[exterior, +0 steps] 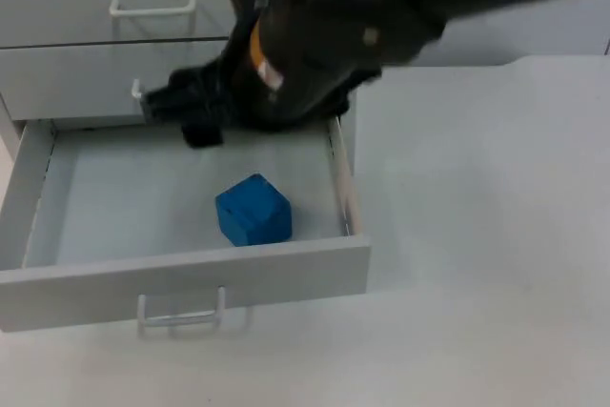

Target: Open the drawer with the left hand, place the block into the drawer with the right hand, then close the drawer with the left hand.

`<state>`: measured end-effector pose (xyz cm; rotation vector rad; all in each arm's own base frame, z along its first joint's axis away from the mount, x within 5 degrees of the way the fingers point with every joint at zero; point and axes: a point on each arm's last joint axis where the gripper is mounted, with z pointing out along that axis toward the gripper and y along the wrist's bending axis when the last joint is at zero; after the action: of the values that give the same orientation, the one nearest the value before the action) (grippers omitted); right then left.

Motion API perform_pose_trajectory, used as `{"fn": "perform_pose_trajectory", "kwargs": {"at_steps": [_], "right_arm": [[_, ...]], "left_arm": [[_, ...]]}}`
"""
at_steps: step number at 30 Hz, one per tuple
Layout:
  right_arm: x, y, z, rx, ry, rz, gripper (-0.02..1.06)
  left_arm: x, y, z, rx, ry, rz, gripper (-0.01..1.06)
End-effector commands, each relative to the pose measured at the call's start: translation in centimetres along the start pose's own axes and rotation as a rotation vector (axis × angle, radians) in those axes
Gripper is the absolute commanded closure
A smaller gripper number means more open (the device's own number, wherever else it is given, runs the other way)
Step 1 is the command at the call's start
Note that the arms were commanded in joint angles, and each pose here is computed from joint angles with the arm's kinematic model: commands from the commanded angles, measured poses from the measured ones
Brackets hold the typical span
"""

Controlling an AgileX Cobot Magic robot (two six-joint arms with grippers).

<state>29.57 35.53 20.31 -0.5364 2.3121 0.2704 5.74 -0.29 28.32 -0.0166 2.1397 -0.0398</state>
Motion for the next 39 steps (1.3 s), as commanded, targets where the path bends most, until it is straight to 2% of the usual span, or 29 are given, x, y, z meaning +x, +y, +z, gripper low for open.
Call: {"fn": "perform_pose_trajectory", "kwargs": {"at_steps": [1,6,10,15,20,24,28,31,34,35,36,39], "right_arm": [[-1.0,-0.2,-2.3,0.006,0.014,-0.048,0.33],[-1.3,-0.8,-6.0,-0.035,0.048,-0.090,0.33],[1.2,-2.2,-8.3,-0.056,0.105,-0.127,0.33],[3.2,-3.1,-9.5,-0.070,0.123,-0.126,0.33],[6.8,-4.3,-9.9,-0.086,0.189,-0.106,0.33],[7.9,-4.6,-9.7,-0.078,0.217,-0.113,0.33],[7.8,-4.6,-9.6,-0.086,0.205,-0.124,0.33],[7.5,-5.4,-9.4,-0.072,0.206,-0.108,0.33],[7.0,-8.2,-8.8,-0.009,0.227,-0.055,0.33],[6.7,-9.8,-8.5,0.012,0.245,-0.022,0.33],[6.7,-9.8,-8.5,0.012,0.245,-0.022,0.33],[6.4,-13.9,-8.1,0.026,0.296,0.071,0.33]], "left_arm": [[0.0,0.1,0.0,-0.007,-0.013,-0.004,0.00],[0.0,0.1,0.0,-0.007,-0.013,-0.004,0.00],[0.0,0.1,0.0,-0.007,-0.013,-0.004,0.00],[-0.1,0.1,0.0,-0.007,-0.017,-0.004,0.00],[-0.1,0.1,0.0,-0.007,-0.022,-0.004,0.00],[-0.1,0.1,0.0,-0.007,-0.022,-0.004,0.00],[-0.1,0.1,0.0,-0.007,-0.022,-0.004,0.00],[-0.1,0.1,0.0,-0.007,-0.022,-0.004,0.00],[-0.1,0.1,0.0,-0.007,-0.022,-0.004,0.00],[-0.1,0.1,0.0,-0.007,-0.022,-0.004,0.00],[-0.1,0.1,0.0,-0.007,-0.022,-0.004,0.00],[-0.1,0.1,0.0,-0.007,-0.022,-0.004,0.00]]}}
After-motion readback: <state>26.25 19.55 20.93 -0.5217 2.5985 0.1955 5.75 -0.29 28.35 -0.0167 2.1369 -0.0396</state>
